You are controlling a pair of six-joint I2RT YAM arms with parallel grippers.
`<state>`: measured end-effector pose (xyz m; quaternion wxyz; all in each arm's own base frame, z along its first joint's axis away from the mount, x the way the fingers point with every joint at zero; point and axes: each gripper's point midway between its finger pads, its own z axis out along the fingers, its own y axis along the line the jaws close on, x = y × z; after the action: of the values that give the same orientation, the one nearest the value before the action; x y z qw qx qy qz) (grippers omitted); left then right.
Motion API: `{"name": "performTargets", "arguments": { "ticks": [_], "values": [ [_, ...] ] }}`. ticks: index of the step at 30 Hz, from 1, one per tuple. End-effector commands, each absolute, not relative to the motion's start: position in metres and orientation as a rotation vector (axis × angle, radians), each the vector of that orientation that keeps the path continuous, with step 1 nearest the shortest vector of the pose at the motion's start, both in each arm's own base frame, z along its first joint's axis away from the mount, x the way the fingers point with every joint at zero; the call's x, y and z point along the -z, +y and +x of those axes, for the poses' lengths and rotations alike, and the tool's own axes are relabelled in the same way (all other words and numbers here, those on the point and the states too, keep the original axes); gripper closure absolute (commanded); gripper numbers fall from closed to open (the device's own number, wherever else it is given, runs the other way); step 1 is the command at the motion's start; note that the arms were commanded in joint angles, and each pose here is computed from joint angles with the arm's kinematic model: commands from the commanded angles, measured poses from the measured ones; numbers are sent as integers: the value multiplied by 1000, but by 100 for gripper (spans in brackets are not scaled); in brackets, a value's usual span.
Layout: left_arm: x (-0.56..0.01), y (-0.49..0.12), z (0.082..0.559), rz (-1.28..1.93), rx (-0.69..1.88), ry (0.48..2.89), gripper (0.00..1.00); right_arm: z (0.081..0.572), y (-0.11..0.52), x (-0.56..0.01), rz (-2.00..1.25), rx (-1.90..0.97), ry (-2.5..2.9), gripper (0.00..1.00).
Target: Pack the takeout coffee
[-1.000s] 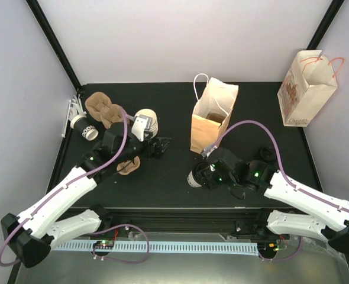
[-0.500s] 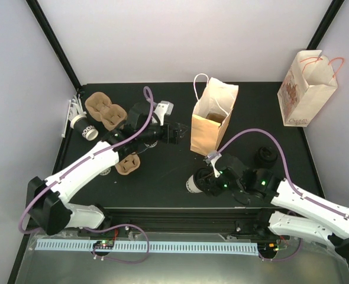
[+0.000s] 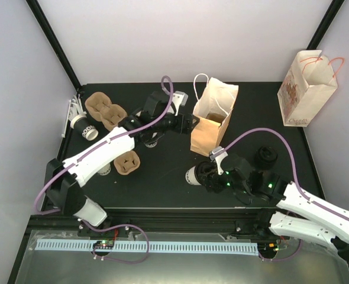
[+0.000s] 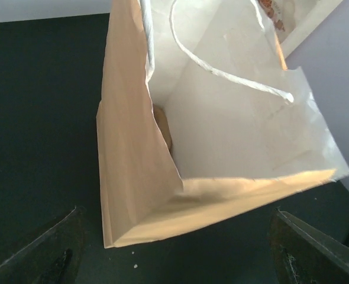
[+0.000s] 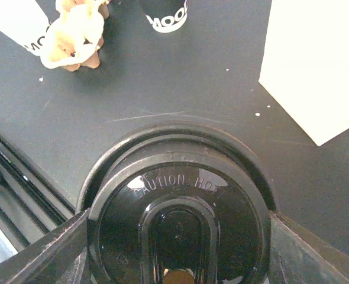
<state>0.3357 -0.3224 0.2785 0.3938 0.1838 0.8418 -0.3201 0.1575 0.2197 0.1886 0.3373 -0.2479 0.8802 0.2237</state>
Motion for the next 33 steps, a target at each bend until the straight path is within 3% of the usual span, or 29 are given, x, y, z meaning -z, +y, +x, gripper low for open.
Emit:
{"name": "performTargets", "arguments": {
  "ticks": [1,20,28,31,33],
  "values": [
    [-275,-331,351,454,761,2175,14,166,212,-202,-571,-561,2230,40],
    [-297,-352,399,387,694,2174,15,157,215,-196,-586,-604,2277,39],
    [-265,-352,417,423,538,2311,26,154,218,-209,-588,-647,2269,39],
    [-264,-354,420,454,519,2313,36,149,220,-220,-610,-679,2269,41],
    [-267,-353,421,473,505,2302,49,146,221,-227,-627,-694,2273,41]
  ]
}}
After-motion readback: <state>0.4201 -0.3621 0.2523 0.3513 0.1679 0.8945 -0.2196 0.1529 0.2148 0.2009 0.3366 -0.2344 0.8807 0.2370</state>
